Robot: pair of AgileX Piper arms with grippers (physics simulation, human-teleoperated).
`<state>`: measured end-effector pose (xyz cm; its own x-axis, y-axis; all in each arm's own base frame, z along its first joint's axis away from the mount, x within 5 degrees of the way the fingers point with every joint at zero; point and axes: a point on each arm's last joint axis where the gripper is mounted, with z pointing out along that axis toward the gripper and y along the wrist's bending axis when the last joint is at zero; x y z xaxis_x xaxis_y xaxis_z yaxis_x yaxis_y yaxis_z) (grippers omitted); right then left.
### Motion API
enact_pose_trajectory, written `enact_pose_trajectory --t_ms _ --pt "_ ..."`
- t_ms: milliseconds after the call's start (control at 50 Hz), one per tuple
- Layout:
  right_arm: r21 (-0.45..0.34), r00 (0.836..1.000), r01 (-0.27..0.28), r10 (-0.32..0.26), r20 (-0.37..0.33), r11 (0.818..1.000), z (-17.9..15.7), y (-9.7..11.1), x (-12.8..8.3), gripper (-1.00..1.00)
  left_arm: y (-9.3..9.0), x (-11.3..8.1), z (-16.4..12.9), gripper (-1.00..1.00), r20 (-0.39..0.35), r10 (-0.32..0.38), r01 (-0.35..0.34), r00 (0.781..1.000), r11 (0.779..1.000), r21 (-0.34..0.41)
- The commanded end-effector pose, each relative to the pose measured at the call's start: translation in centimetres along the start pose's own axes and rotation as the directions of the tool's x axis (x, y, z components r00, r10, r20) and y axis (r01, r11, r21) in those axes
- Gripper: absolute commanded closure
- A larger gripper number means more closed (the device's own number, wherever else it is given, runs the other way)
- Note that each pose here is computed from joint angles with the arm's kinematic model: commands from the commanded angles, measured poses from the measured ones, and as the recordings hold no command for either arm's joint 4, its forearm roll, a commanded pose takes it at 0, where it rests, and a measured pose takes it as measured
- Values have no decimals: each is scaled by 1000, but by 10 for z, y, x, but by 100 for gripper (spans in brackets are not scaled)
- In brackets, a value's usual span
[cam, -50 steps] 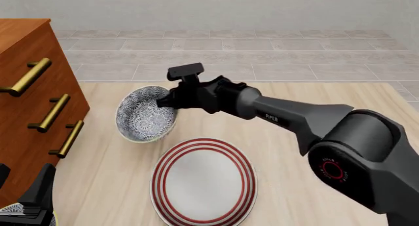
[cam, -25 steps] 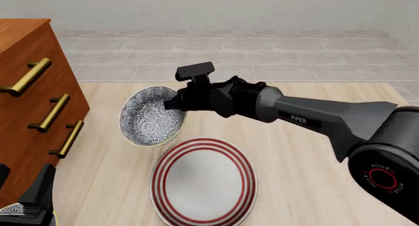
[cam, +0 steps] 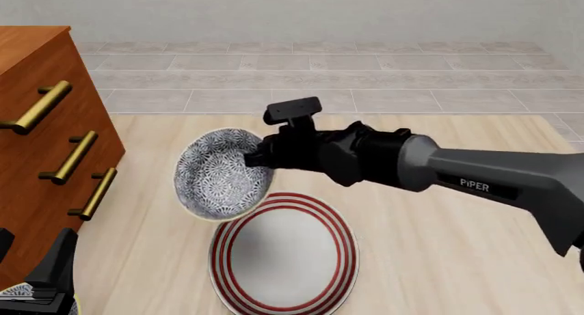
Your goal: Pick up the bowl and put it in the front on the plate.
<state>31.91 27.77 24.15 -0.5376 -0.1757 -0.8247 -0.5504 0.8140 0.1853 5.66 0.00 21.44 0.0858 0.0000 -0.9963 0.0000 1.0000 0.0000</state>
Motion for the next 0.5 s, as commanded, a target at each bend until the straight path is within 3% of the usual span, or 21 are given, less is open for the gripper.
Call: enact_pose_trajectory --t_ms 20,500 --pt "-17 999 -49 49 21 999 -23 2 12 100 0 0 0 -100 0 0 0 1000 1000 0" --pt "-38 995 -100 101 16 994 -47 1 52 100 0 0 0 -100 0 0 0 1000 1000 0"
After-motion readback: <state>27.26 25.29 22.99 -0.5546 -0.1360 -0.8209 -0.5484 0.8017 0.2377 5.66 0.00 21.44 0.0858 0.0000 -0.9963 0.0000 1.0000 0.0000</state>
